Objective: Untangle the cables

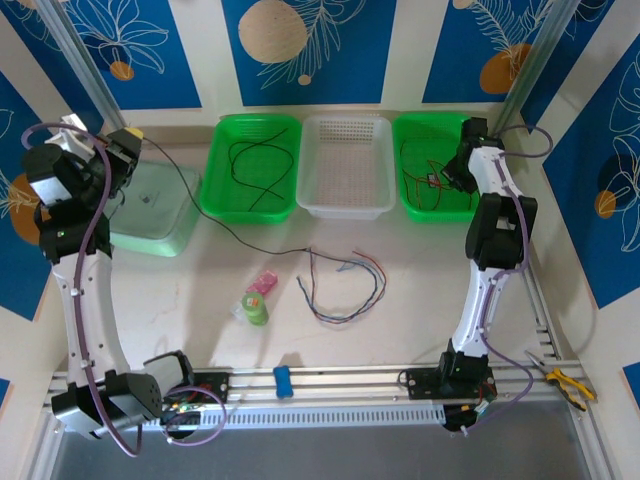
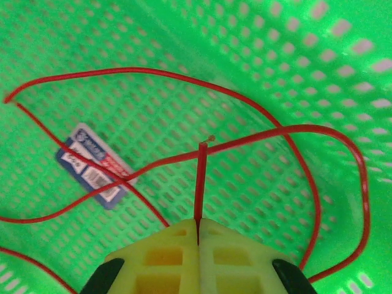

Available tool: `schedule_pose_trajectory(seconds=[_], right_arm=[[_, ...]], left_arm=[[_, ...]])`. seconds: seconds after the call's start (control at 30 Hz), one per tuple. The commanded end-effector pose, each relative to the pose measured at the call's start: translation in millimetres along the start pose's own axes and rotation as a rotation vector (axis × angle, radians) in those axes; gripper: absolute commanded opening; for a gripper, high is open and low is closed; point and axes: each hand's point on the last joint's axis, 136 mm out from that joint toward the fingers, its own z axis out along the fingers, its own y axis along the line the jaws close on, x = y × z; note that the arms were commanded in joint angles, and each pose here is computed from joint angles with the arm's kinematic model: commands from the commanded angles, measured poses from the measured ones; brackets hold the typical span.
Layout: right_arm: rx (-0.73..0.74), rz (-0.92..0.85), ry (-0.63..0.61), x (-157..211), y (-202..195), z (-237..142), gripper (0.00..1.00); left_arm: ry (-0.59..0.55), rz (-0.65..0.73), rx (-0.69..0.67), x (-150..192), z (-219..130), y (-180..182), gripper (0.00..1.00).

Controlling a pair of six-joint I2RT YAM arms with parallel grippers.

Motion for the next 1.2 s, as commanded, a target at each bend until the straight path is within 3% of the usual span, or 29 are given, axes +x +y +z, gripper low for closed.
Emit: schedule_pose_trajectory(seconds=[0.0, 0.1, 0.2, 0.33, 0.43, 0.57, 0.8, 0.83, 0.9, 1.17], right_arm=[[0.046, 0.043, 0.017, 2.9, -15.8, -4.0, 0.00], [0.072, 0.079, 0.012, 0.6, -26.1, -3.5, 0.01], [0.041, 0.134, 0.000, -8.2, -30.8, -3.9, 0.11], [0.025, 0.098, 0.052, -8.5, -22.8, -0.2, 0.29], [-0.096, 0.070, 0.042, -8.6, -3.8, -7.9, 0.47], [-0.119, 0.040, 0.006, -13.8, -3.5, -23.7, 0.68], [-0.333, 0.113, -0.006, -24.0, 6.5, -73.9, 0.79], [-0.372, 0.118, -0.022, -26.6, 9.1, -86.7, 0.88], [-0.435, 0.108, -0.038, -28.6, 15.1, -108.3, 0.97], [-0.573, 0.002, 0.061, 10.9, 28.8, -149.5, 0.97]], left_arm=[[-0.001, 0.044, 0.050, -2.8, -4.8, -22.7, 0.00], [-0.012, 0.065, 0.065, -8.1, -6.8, -32.3, 0.00], [-0.029, 0.082, 0.074, -19.6, -5.8, -42.2, 0.00], [-0.053, 0.044, 0.161, -33.5, -1.0, -63.4, 0.00], [-0.067, 0.081, 0.155, -40.0, -4.1, -72.1, 0.00], [-0.080, 0.097, 0.189, -54.0, -0.8, -89.1, 0.00], [-0.132, 0.076, 0.326, -88.0, 5.8, -135.0, 0.00], [-0.133, 0.066, 0.345, -90.6, 8.0, -139.0, 0.00], [-0.132, 0.058, 0.367, -93.4, 11.9, -144.8, 0.00], [-0.128, 0.017, 0.434, -96.0, 32.0, -154.2, 0.00]])
